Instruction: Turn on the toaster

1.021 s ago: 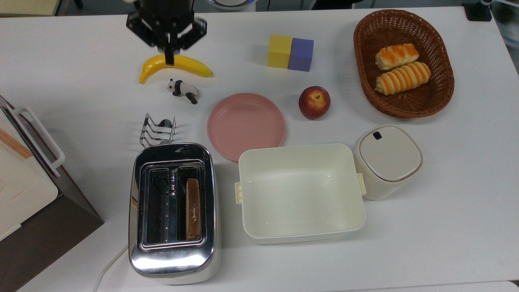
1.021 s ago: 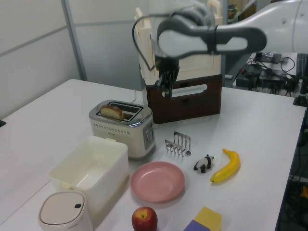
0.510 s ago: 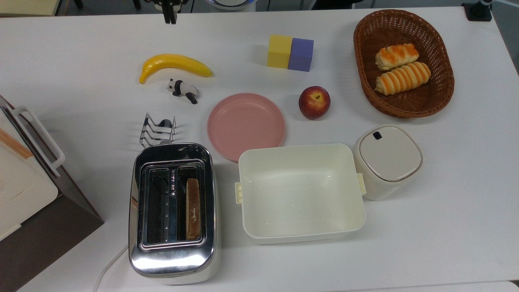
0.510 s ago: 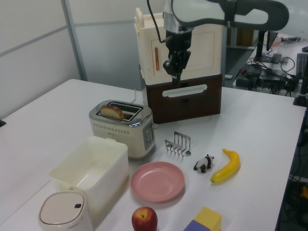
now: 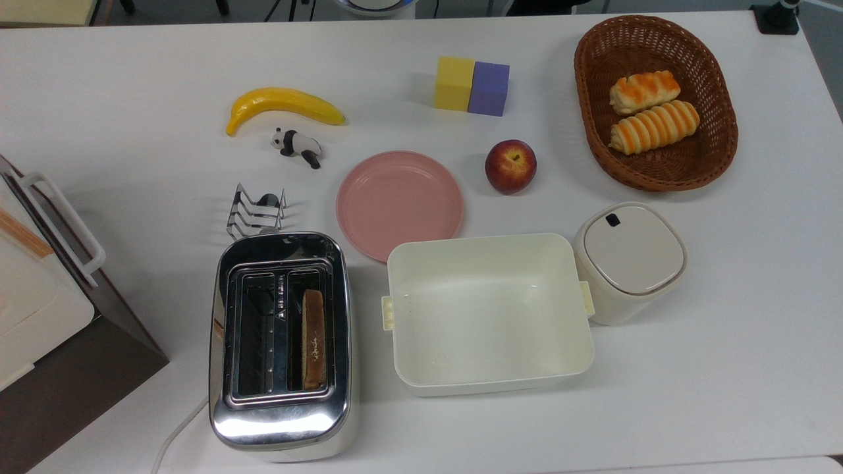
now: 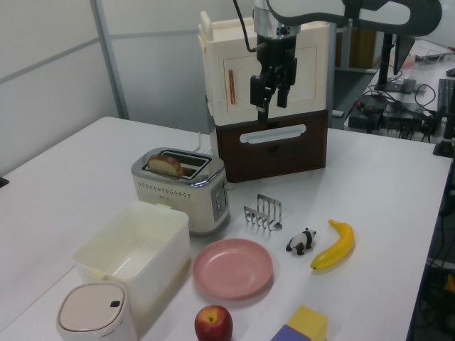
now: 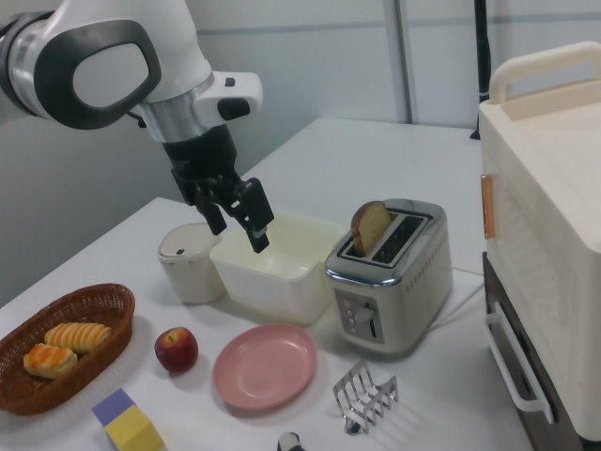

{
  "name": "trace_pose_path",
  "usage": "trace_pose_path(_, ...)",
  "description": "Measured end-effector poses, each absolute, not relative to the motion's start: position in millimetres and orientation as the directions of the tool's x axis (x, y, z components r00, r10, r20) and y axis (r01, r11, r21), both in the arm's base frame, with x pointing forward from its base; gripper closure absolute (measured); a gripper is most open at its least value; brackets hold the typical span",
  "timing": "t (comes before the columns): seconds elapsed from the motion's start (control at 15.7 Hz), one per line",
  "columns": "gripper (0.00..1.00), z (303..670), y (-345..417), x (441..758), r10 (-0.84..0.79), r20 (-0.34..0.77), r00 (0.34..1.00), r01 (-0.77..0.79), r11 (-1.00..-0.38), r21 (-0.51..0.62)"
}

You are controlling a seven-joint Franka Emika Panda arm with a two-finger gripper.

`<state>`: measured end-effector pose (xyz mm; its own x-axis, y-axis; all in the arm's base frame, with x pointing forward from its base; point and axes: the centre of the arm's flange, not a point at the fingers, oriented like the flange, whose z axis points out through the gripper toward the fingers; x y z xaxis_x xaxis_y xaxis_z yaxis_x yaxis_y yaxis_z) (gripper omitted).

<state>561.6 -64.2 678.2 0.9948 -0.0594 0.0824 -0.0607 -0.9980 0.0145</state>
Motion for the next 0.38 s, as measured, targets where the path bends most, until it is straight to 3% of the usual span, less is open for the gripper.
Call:
trace_pose_path(0.06,0.0,678.1,-68.1,559.8,-0.067,0.075,0.995,-0.068,-0.998,0.014)
trace_pose_path(0.38,0.0,678.1,-78.2,557.6,-0.086,0.071,0.994,-0.087,-0.996,0.01)
